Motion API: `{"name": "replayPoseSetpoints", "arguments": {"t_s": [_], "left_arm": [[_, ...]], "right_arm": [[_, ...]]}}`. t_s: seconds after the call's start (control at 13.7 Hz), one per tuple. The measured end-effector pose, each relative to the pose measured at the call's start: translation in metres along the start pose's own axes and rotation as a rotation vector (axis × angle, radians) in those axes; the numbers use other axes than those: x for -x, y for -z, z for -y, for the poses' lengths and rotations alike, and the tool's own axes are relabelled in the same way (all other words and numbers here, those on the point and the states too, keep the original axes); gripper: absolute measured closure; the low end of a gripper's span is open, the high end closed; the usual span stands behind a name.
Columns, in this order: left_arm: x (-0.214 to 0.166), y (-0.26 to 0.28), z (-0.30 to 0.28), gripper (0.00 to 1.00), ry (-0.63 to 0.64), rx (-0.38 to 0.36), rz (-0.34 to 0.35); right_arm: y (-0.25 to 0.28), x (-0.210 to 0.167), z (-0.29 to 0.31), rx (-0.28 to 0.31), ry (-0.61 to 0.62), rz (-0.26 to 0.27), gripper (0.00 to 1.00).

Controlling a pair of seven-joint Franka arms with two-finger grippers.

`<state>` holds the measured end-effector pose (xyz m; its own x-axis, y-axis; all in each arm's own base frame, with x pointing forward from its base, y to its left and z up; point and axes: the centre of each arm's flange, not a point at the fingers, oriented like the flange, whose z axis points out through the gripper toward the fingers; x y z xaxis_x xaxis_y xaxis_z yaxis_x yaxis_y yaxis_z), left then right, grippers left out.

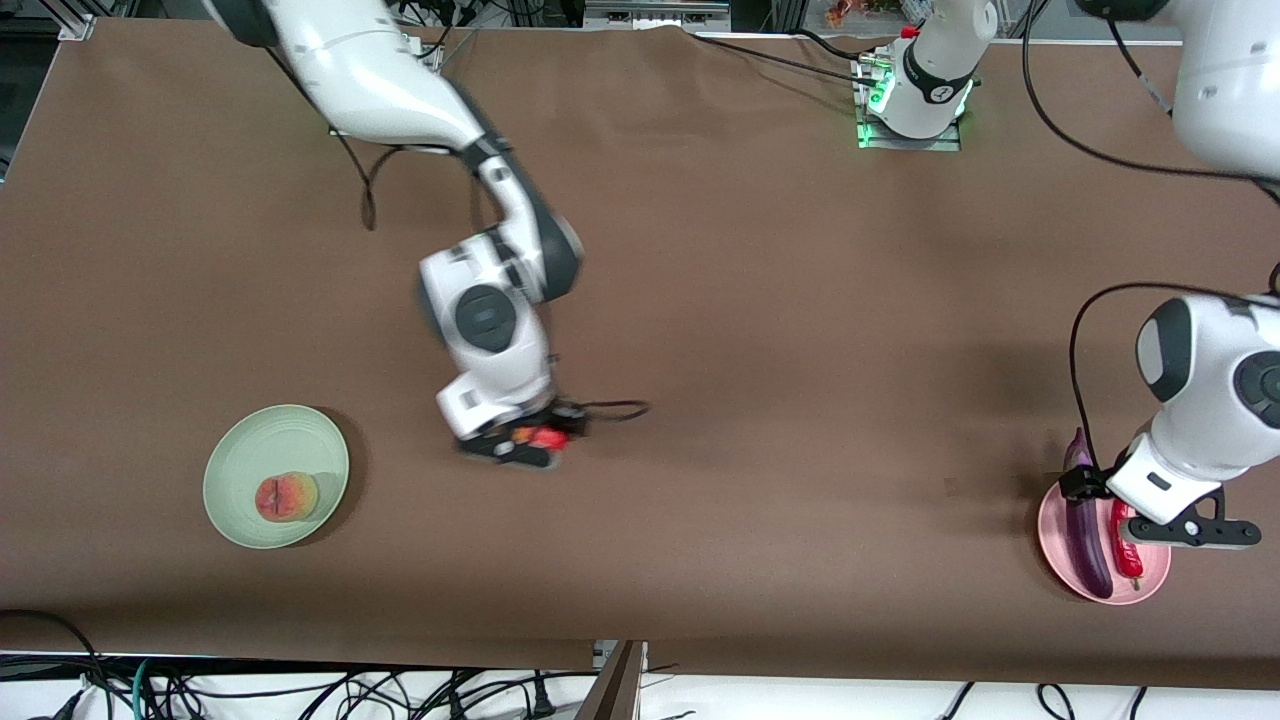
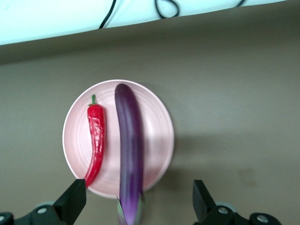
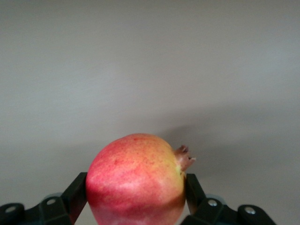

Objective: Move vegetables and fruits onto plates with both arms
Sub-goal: 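Release the eggplant and lift the left gripper while the right gripper carries the pomegranate, then lower the pomegranate onto the green plate, open the right gripper, withdraw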

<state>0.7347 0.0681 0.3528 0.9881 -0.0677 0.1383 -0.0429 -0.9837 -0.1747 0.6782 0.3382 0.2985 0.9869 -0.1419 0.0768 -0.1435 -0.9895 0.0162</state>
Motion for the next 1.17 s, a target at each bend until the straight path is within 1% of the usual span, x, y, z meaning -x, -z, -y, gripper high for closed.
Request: {"name": "replayPoseSetpoints", "arguments": {"t_s": [0.15,0.22,0.37,0.44,0.59,0.73,0.8,0.95,1.1,1.17], "left_arm": [[0.007,0.044,-0.022,0.0,0.018,0.076,0.079],[0.011,0.062,-0.028,0.0,0.032,0.12,0.12],[0.017,0.095,-0.032,0.0,0.052,0.183,0.182],[0.019,0.111,-0.032,0.0,0.055,0.203,0.207],[0.026,0.143,-0.029,0.0,0.05,0.216,0.261],[0.034,0.175,-0.023,0.0,0.047,0.211,0.3],[0.036,0.188,-0.02,0.0,0.047,0.208,0.304],[0.041,0.216,-0.018,0.0,0.014,0.201,0.273],[0.049,0.243,-0.032,0.0,-0.013,0.148,0.25],[0.054,0.253,-0.039,0.0,-0.013,0.12,0.226]], "right_arm": [[0.0,-0.039,-0.074,0.026,0.067,0.039,0.12],[-0.005,-0.054,-0.108,0.035,0.1,0.06,0.12],[-0.015,-0.074,-0.175,0.054,0.165,0.112,0.12],[-0.02,-0.083,-0.21,0.057,0.196,0.132,0.12],[-0.032,-0.093,-0.265,0.054,0.222,0.164,0.12],[-0.04,-0.093,-0.282,0.053,0.224,0.182,0.12],[-0.043,-0.091,-0.281,0.053,0.227,0.188,0.12],[-0.047,-0.088,-0.281,0.053,0.228,0.198,0.12],[-0.05,-0.089,-0.288,0.053,0.231,0.201,0.12],[-0.051,-0.09,-0.296,0.053,0.235,0.203,0.12]]}}
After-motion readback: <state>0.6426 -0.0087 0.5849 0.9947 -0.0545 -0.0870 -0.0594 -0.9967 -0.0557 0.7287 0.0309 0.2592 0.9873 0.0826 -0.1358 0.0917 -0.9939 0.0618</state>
